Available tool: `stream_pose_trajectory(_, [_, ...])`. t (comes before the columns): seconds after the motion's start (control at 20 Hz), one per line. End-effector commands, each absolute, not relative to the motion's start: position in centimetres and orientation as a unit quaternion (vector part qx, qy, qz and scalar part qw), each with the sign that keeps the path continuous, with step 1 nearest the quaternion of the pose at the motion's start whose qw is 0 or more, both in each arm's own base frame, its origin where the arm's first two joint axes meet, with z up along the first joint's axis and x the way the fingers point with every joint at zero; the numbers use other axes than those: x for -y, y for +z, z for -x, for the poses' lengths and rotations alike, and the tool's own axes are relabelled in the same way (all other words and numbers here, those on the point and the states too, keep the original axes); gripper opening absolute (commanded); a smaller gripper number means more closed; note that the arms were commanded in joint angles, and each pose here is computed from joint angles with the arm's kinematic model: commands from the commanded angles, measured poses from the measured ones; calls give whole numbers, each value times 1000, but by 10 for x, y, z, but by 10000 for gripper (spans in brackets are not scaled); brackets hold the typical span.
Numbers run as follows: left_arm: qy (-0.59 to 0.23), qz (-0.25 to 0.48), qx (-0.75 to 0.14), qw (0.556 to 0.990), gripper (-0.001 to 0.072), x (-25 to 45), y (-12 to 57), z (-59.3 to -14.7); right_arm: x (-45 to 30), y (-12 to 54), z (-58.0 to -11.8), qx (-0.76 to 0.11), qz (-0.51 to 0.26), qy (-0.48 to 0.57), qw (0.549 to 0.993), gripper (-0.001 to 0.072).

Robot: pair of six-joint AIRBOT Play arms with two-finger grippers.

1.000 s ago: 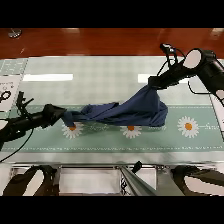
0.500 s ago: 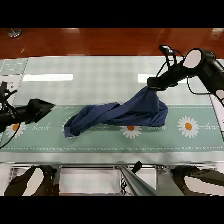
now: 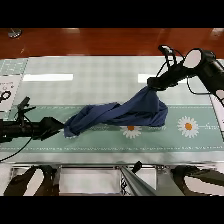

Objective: Fold the shirts.

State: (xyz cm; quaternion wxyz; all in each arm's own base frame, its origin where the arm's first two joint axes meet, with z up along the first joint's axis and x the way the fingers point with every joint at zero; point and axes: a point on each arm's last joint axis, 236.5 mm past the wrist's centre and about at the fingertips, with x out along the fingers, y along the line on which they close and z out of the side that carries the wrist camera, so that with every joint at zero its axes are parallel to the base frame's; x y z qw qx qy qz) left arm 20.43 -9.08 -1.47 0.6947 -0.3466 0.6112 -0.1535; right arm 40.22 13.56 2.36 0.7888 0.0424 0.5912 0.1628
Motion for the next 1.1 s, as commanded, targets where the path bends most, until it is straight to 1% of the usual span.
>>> stream_pose_trajectory(0.0, [-168, 330, -625, 687, 600, 101, -18, -195, -136, 24, -403, -589, -40, 165, 790, 23])
stream_pose_trajectory(0.1, [-174, 321, -626, 690, 600, 106, -19, -195, -136, 24, -405, -586, -40, 165, 793, 23])
stream_pose_trajectory(0.2, [-162, 307, -629, 695, 600, 109, -25, -197, -136, 25, -406, -584, -41, 164, 794, 24])
stream_pose_trajectory(0.4, [-109, 235, -662, 703, 600, 101, -48, -189, -136, 25, -406, -584, -41, 164, 794, 23])
stream_pose_trajectory(0.5, [-104, 206, -663, 712, 600, 102, -48, -191, -136, 25, -406, -583, -41, 164, 794, 23])
stream_pose_trajectory(0.75, [-87, 223, -621, 747, 600, 107, -40, -219, -136, 25, -407, -581, -41, 164, 796, 23])
stream_pose_trajectory(1.05, [-82, 210, -640, 734, 598, 109, -59, -222, -136, 26, -409, -578, -42, 164, 799, 24])
